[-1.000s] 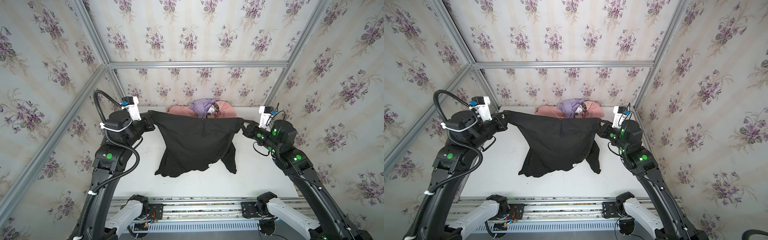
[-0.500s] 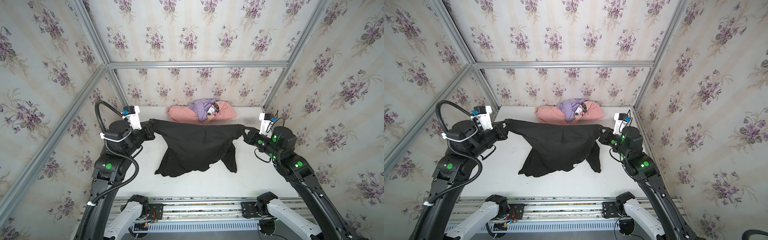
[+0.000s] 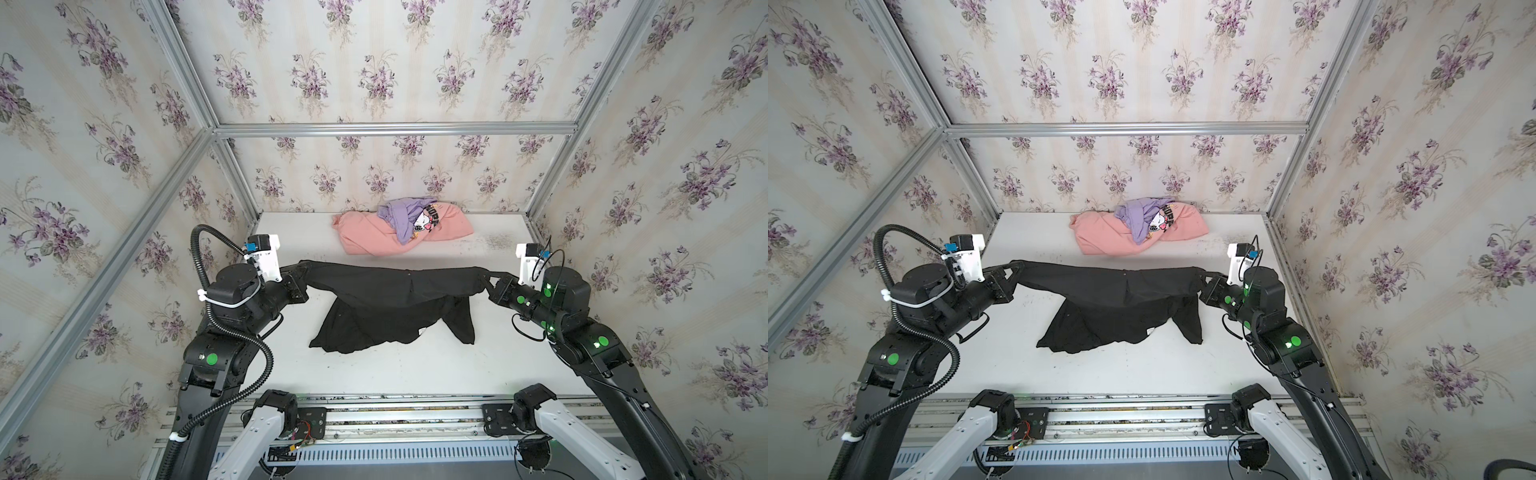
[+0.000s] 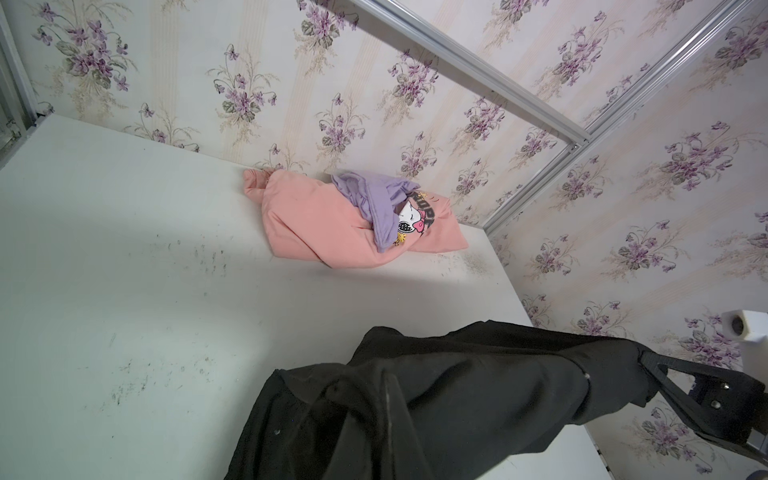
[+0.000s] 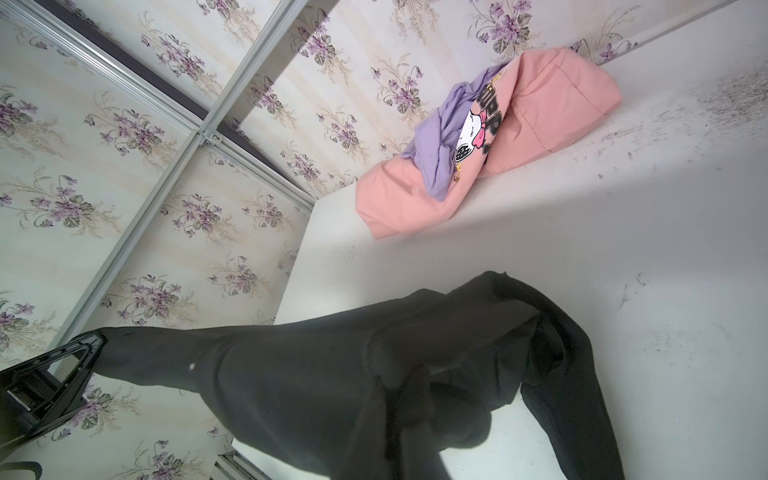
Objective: Pick out a specific cloth from the pile
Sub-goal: 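Lower the stretched black cloth with both grippers toward the table near the robot, then lay the black cloth flat on the table with both grippers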
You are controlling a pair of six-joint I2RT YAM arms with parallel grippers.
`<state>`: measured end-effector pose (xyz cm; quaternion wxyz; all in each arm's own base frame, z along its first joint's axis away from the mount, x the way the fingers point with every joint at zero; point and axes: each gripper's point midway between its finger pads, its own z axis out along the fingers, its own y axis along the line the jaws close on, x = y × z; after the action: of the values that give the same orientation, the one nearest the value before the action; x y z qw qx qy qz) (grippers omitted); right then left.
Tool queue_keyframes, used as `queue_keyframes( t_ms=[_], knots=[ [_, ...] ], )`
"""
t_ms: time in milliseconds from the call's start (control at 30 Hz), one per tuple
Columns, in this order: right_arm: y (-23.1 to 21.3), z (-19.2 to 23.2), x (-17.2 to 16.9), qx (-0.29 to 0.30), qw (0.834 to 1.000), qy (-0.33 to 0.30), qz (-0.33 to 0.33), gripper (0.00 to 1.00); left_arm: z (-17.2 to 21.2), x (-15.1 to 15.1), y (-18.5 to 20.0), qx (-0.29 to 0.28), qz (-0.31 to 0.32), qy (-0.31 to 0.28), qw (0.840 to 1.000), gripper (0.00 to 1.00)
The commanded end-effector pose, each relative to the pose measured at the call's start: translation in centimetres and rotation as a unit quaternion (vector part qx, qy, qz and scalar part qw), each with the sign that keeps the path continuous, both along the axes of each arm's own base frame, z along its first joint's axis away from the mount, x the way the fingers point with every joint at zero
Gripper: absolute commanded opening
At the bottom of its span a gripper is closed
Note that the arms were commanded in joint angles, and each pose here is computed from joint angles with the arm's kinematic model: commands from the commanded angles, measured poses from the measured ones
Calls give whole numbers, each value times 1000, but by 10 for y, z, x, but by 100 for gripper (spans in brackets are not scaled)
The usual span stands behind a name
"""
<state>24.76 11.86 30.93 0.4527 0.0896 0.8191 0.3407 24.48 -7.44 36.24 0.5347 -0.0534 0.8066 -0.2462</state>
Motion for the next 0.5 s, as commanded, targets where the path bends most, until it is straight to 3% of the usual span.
queue_keyframes(
  t_ms=[0,467],
  knots=[
    [-4,-4,-7,-7,1000,11,-4,2,-8,-7,4,6,7,13,1000,3],
    [-11,-30,-41,-34,997,71,12,1,-62,-28,-1,-10,6,86,996,0]
  ],
)
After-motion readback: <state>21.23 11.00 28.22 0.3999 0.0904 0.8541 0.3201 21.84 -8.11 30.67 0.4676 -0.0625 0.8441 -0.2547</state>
